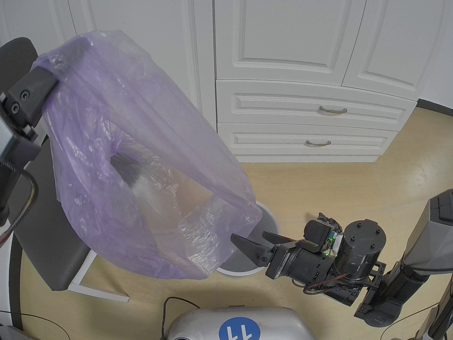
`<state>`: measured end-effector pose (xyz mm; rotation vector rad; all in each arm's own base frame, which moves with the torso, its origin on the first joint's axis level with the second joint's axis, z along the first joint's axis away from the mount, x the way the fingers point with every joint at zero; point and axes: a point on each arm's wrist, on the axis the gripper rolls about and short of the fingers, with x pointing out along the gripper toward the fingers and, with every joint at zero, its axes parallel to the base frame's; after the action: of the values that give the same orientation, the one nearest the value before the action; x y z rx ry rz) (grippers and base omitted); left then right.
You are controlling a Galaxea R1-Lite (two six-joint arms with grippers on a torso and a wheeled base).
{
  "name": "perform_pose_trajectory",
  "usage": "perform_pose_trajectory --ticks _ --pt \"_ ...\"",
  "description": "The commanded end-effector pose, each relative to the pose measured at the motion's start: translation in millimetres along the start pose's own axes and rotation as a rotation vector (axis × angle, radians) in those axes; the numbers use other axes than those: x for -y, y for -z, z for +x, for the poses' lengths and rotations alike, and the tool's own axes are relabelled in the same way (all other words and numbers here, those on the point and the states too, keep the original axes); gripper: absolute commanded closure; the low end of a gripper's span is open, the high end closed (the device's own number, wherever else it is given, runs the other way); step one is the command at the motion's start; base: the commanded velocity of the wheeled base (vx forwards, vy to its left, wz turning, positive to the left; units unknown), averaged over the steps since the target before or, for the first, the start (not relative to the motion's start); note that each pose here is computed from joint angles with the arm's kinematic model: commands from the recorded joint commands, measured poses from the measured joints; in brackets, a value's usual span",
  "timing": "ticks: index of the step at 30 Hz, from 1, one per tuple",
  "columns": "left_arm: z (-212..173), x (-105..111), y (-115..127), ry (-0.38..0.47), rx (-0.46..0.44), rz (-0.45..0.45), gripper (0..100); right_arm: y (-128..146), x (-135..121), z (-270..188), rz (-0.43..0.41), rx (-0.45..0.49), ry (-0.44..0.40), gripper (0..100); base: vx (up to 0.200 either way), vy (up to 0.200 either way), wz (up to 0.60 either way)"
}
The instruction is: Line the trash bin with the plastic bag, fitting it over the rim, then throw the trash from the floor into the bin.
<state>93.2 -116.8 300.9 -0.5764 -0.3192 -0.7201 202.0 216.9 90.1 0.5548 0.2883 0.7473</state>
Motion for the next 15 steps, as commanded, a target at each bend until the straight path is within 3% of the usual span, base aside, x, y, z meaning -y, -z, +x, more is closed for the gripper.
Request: perform_pose_trajectory --ticks 1,5,6,15 --pt "0 0 0 0.0 0.0 0.0 100 0 -3 3 0.006 0.017 -0.015 0 0.0 0.0 0.0" --pt "-1 0 -1 0.001 0.003 0.001 100 -5 -4 10 0.048 0.061 -0.004 0 0.0 0.0 0.0" --pt "-1 0 -1 0.002 0.002 0.0 100 -12 -7 15 0.094 0.115 0.005 0 0.0 0.0 0.0" --pt "-1 1 0 0.005 -0.001 -0.002 100 -15 -6 23 0.115 0.149 0.014 0 0.0 0.0 0.0"
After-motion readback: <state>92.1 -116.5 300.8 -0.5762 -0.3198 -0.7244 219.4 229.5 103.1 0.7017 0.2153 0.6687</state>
